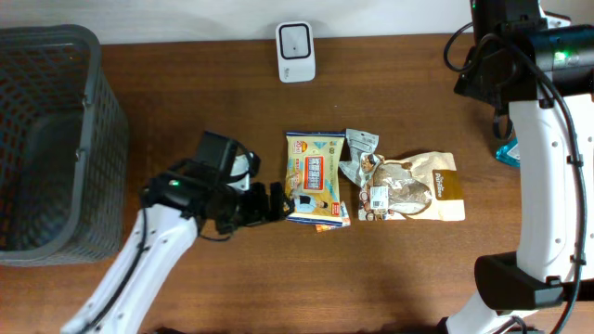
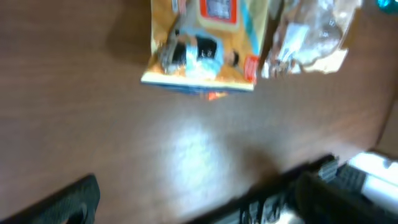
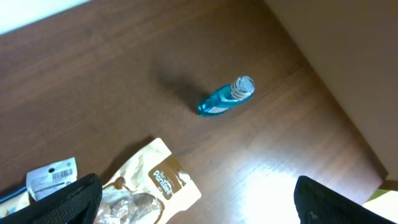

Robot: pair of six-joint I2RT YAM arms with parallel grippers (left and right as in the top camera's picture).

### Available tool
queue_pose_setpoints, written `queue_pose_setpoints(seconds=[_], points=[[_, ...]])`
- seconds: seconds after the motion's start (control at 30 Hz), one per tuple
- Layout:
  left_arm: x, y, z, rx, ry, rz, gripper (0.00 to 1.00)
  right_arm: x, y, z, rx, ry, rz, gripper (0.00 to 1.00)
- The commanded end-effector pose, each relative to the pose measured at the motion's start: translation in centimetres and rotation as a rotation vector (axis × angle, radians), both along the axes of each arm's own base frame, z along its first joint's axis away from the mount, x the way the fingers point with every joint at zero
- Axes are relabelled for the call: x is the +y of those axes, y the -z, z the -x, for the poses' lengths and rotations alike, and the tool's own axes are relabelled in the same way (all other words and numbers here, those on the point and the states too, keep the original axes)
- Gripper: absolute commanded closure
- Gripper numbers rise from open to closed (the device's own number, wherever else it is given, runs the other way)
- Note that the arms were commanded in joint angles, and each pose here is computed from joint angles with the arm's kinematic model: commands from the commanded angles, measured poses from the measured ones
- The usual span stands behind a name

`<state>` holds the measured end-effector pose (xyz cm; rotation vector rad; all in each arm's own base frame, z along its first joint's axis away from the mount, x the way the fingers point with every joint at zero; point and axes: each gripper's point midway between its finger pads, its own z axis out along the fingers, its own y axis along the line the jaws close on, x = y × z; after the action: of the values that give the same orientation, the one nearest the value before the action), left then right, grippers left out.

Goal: Scan the item barcode
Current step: 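Reach the left gripper to the yellow bag and grasp it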

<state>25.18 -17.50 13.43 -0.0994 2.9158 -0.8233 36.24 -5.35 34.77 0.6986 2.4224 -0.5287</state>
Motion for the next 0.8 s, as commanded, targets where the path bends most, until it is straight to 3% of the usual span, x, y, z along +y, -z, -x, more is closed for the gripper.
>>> queue_pose_setpoints(seconds=[0.0, 0.13, 0.43, 0.6, 0.77], points=[[-1.2, 4.0, -0.1, 0.124, -0.107, 0.054, 0.01, -0.1, -0.3, 0.0, -0.014, 0.008, -0.003, 0.02], [-2.0, 7.1, -2.1, 0.181, -0.203, 0.068, 0.01, -0.1, -0.3, 0.0, -0.014, 0.008, -0.003, 0.02], [-4.1, 10.4, -3.9, 0.202, -0.168, 0.136, 0.01, -0.1, -0.3, 0.0, -0.014, 0.008, -0.003, 0.01], [-5.6, 10.9, -4.6, 0.158, -0.133, 0.162, 0.27, -0.1, -0.3, 0.0, -0.014, 0.008, -0.003, 0.02], [-6.8, 11.2, -5.4, 0.076, -0.107, 0.142, 0.43, -0.1, -0.3, 0.0, -0.014, 0.008, -0.003, 0.02]])
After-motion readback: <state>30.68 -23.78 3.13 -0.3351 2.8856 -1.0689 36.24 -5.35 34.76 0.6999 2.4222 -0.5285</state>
